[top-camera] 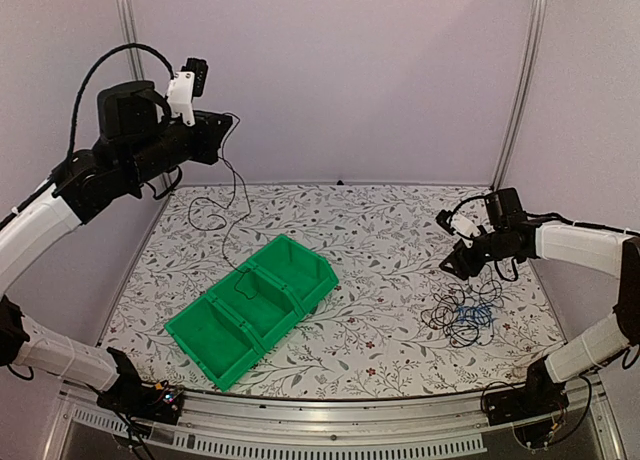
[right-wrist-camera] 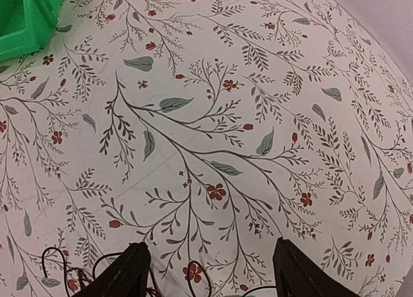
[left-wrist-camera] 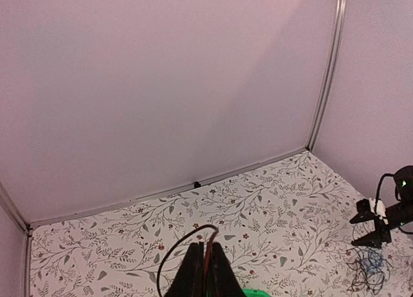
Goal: Untangle the cables
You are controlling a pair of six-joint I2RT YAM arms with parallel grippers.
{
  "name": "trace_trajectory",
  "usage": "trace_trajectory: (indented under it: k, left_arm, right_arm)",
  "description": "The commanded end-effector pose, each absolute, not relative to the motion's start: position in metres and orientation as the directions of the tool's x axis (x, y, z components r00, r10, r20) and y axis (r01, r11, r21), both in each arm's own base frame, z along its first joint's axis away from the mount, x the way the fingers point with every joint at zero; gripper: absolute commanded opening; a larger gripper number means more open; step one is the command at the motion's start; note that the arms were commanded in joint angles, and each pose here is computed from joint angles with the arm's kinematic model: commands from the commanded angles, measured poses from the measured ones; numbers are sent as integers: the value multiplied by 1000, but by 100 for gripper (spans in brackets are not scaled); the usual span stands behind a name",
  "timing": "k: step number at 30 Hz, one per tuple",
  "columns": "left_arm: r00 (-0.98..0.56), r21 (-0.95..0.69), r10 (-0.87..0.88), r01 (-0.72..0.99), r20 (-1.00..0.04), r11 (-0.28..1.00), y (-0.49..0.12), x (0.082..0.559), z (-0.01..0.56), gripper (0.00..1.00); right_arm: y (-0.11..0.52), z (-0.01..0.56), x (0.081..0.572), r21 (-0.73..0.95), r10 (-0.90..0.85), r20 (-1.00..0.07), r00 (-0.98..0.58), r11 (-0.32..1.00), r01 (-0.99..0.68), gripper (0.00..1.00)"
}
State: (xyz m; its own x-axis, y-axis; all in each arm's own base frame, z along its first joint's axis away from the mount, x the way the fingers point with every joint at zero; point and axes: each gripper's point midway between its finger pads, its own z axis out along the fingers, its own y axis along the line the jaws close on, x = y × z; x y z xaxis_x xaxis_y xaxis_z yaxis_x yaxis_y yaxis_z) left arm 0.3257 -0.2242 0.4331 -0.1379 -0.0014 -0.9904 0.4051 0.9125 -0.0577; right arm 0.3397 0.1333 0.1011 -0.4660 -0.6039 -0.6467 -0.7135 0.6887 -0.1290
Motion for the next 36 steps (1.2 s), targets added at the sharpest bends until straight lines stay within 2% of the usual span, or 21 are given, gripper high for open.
trace_trajectory:
  k: [1,12,26,36]
  left_arm:
    - [-99,-76,-37,429,-994,900,-221,320,451,0]
    - [-93,-95,-55,515,-994,852,-244,322,462,0]
    - [-44,-63,-47,546,-998,836,-255,326,491,0]
    - [-98,-61,-6,562,-995,825,-272,340,454,0]
  right_arm:
    - [134,98,342,-117,-593,-654,-469,692,-712,70]
    - [132,93,342,-117,-600,-644,-475,691,-713,69]
    - [130,85,341,-113,-608,-628,-486,689,-716,69]
    - [130,78,340,-107,-614,-615,-495,687,-719,70]
